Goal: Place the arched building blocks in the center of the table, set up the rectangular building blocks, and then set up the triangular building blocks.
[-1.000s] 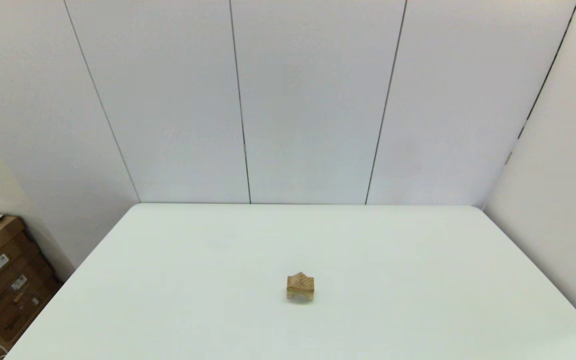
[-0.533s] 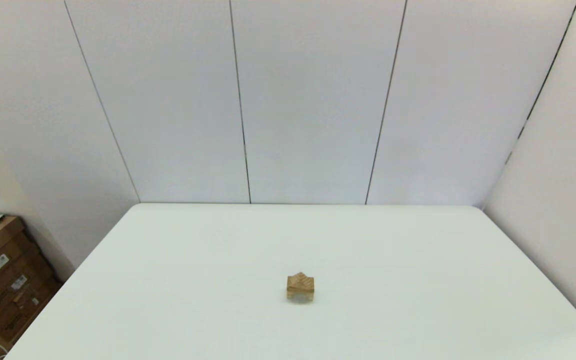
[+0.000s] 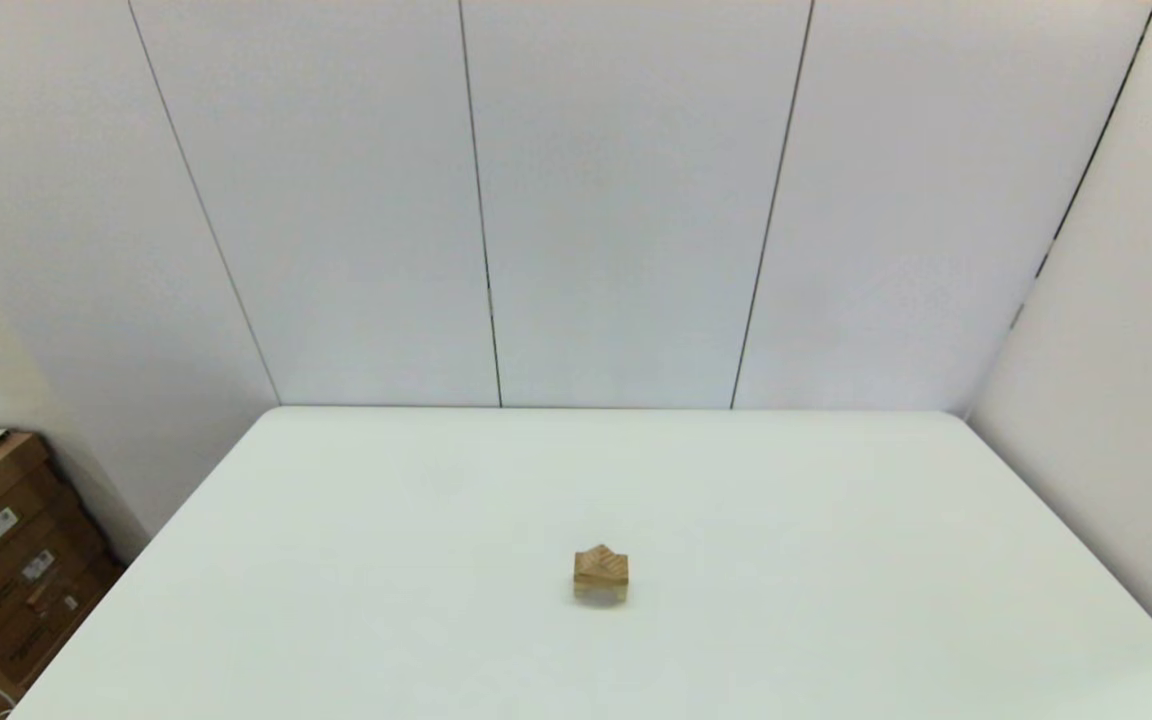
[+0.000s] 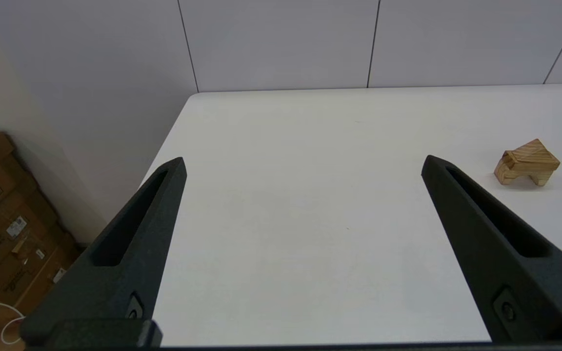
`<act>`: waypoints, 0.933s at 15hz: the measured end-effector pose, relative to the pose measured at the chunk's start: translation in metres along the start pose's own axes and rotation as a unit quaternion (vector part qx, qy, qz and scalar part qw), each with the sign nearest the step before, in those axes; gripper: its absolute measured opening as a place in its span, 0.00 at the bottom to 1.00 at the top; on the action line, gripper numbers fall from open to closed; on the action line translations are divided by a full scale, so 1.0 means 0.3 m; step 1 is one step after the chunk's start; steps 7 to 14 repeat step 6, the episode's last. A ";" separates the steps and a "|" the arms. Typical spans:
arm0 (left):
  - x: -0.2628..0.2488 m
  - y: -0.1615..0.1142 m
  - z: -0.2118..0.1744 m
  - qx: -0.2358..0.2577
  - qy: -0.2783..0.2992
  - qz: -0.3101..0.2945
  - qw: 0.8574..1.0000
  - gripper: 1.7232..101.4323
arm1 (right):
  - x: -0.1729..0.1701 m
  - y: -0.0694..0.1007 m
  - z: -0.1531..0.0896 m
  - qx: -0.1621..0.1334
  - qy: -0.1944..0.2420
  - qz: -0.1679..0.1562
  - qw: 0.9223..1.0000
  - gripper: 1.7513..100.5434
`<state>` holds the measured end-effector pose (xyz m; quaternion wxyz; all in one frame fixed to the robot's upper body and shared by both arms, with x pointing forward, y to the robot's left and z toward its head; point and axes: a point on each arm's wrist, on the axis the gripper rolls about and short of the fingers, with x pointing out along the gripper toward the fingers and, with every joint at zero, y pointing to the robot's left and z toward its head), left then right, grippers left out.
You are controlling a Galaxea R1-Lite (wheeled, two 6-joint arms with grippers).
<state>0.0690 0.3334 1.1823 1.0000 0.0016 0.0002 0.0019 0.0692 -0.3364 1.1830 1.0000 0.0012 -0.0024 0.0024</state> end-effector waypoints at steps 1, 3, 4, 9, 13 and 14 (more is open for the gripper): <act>0.000 0.000 0.000 0.000 0.000 0.000 1.000 0.96 | 0.000 0.000 0.000 0.000 0.000 0.000 1.000 0.97; 0.000 0.000 0.000 0.000 0.000 0.000 1.000 0.96 | 0.000 0.000 0.000 0.000 0.000 0.000 1.000 0.97; 0.000 0.000 0.000 0.000 0.000 0.000 1.000 0.96 | 0.000 0.000 0.000 0.000 0.000 0.000 1.000 0.97; 0.000 0.000 0.000 0.000 0.000 0.000 1.000 0.96 | 0.000 0.000 0.000 0.000 0.000 0.000 1.000 0.97; 0.000 0.000 0.000 0.000 0.000 0.000 1.000 0.96 | 0.000 0.000 0.000 0.000 0.000 0.000 1.000 0.97; 0.000 0.000 0.000 0.000 0.000 0.000 1.000 0.96 | 0.000 0.000 0.000 0.000 0.000 0.000 1.000 0.97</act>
